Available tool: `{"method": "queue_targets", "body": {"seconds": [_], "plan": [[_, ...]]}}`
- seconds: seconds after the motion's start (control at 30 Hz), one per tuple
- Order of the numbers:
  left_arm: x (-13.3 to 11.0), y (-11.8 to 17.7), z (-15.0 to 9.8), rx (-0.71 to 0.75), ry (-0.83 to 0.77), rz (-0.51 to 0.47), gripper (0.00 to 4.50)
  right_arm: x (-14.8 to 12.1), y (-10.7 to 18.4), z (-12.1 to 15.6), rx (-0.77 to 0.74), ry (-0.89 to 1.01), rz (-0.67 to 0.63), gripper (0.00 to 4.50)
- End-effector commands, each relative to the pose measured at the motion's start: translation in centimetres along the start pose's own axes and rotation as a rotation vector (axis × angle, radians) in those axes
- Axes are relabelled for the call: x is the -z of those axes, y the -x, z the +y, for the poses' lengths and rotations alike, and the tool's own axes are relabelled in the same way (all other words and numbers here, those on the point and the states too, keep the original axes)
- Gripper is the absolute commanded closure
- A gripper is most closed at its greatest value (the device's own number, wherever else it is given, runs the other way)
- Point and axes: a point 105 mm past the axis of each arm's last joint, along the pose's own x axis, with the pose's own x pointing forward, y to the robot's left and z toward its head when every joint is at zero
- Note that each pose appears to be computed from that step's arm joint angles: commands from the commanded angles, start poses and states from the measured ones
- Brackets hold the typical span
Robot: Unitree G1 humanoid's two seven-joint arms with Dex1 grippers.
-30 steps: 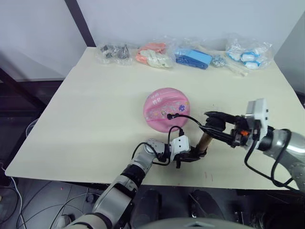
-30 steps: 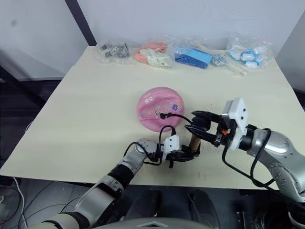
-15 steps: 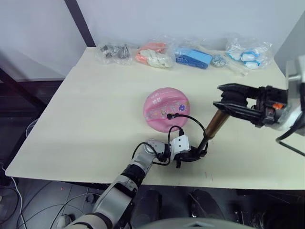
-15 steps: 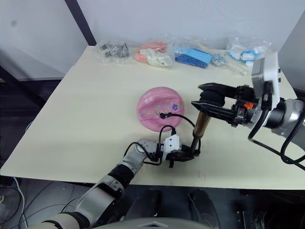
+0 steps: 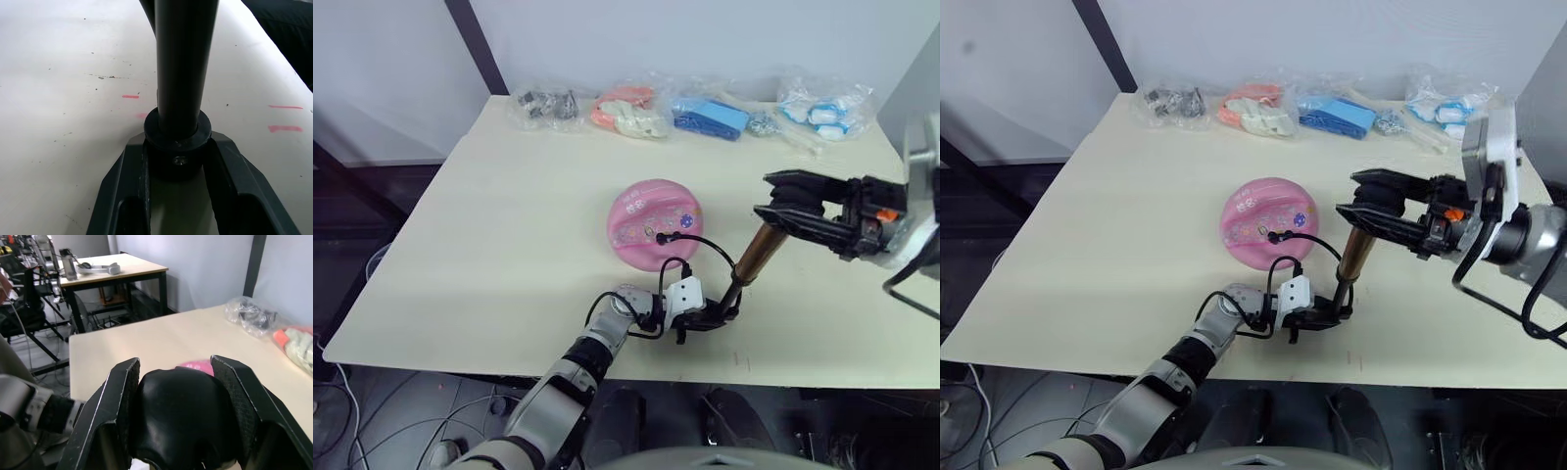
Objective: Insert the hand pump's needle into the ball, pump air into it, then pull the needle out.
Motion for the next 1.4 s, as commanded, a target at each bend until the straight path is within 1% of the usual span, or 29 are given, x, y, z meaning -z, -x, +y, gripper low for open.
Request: {"method": "queue_targets", "body": {"seconds": [0.03,0.2,0.53,0.67,0.77,0.9,0.93,1.07,1.17,1.33,1.4], "plan": [[2.1,0.1,-1.1,0.024,0.045,0.068,3.49,2.1,-0.3,0.9,-0.022,-0.004,0.042,2.65],[2.2,0.2,-1.1,0.026,0.046,0.075,3.49,5.2,-0.6,1.2,-0.010,-0.042,0.059,2.65],[2.1,0.2,-1.1,0.024,0.035,0.070,3.49,10.4,-1.6,2.3,0.004,-0.102,0.066,2.65],[2.0,0.2,-1.1,0.022,0.035,0.069,3.49,11.9,-1.9,2.6,0.008,-0.105,0.071,2.65],[2.0,0.2,-1.1,0.023,0.036,0.071,3.49,12.4,-2.0,2.7,0.012,-0.101,0.067,2.65],[2.1,0.1,-1.1,0.024,0.036,0.073,3.49,11.9,-2.0,2.4,0.020,-0.066,0.056,2.65],[2.1,0.1,-1.1,0.024,0.036,0.072,3.49,11.3,-1.8,2.2,0.018,-0.045,0.050,2.65],[2.1,0.0,-1.1,0.022,0.040,0.072,3.49,8.0,-1.5,2.0,-0.022,0.026,0.022,2.65],[2.1,-0.1,-1.2,0.023,0.040,0.071,3.49,4.8,-1.2,1.6,-0.044,0.057,-0.011,2.65],[2.1,-0.2,-1.1,0.020,0.040,0.072,3.49,1.5,-0.8,1.2,-0.055,0.055,-0.033,2.65],[2.1,-0.2,-1.1,0.021,0.039,0.073,3.49,0.1,-0.4,0.9,-0.058,0.082,-0.033,2.65]]}}
